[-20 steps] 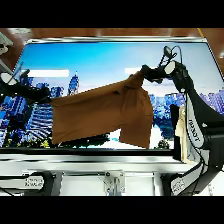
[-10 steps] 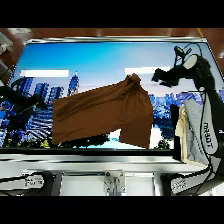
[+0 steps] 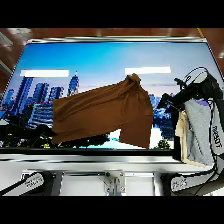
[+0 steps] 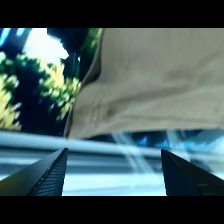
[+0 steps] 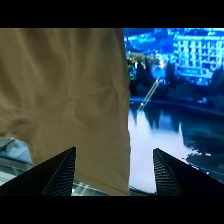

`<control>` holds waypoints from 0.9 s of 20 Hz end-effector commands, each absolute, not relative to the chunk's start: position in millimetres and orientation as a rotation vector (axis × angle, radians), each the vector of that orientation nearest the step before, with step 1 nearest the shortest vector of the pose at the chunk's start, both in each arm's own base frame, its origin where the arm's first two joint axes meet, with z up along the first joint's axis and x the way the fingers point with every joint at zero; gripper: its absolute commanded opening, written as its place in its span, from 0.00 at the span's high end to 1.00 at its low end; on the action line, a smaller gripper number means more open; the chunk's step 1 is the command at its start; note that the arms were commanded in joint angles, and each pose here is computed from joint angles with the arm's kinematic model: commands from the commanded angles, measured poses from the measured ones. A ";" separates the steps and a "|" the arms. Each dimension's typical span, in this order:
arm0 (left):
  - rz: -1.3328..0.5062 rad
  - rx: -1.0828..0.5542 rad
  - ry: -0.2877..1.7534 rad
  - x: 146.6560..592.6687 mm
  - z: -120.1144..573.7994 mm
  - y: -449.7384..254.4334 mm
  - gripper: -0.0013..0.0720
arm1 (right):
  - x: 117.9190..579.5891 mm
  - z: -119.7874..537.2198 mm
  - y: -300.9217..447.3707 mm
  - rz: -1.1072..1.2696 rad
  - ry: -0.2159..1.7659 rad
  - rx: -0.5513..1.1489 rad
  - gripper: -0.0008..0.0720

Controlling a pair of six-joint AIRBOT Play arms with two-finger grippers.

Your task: Fold the shirts.

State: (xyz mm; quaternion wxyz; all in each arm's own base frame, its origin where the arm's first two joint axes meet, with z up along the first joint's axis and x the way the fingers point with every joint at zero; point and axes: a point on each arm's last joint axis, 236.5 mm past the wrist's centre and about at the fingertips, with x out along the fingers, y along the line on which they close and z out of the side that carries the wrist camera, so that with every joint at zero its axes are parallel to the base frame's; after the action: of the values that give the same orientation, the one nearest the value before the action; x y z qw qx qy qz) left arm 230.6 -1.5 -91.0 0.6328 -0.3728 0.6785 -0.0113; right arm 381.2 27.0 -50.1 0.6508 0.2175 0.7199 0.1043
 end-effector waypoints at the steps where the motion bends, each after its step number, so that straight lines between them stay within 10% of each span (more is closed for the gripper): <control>1: -0.001 -0.903 1.460 238.6 -104.3 -4.3 0.04 | 381.6 -64.6 37.6 0.246 1.616 0.509 0.16; 9: -0.012 -0.867 1.494 245.2 -122.4 -19.0 0.10 | 389.6 -66.2 36.8 0.216 1.588 0.520 0.16; 12: -0.026 -0.900 1.442 265.8 -124.4 -36.6 0.63 | 388.7 -66.3 36.6 0.200 1.595 0.534 0.16; 18: -0.055 -0.947 1.409 278.3 -118.5 -53.8 0.93 | 381.1 -70.6 26.4 0.172 1.627 0.490 0.16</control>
State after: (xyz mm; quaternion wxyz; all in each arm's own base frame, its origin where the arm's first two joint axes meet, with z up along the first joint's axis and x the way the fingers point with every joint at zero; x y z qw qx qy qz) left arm 274.8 -44.7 -121.8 0.6649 -0.4069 0.6262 -0.0157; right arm 386.6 33.1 -67.9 0.6613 0.2288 0.7093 0.0845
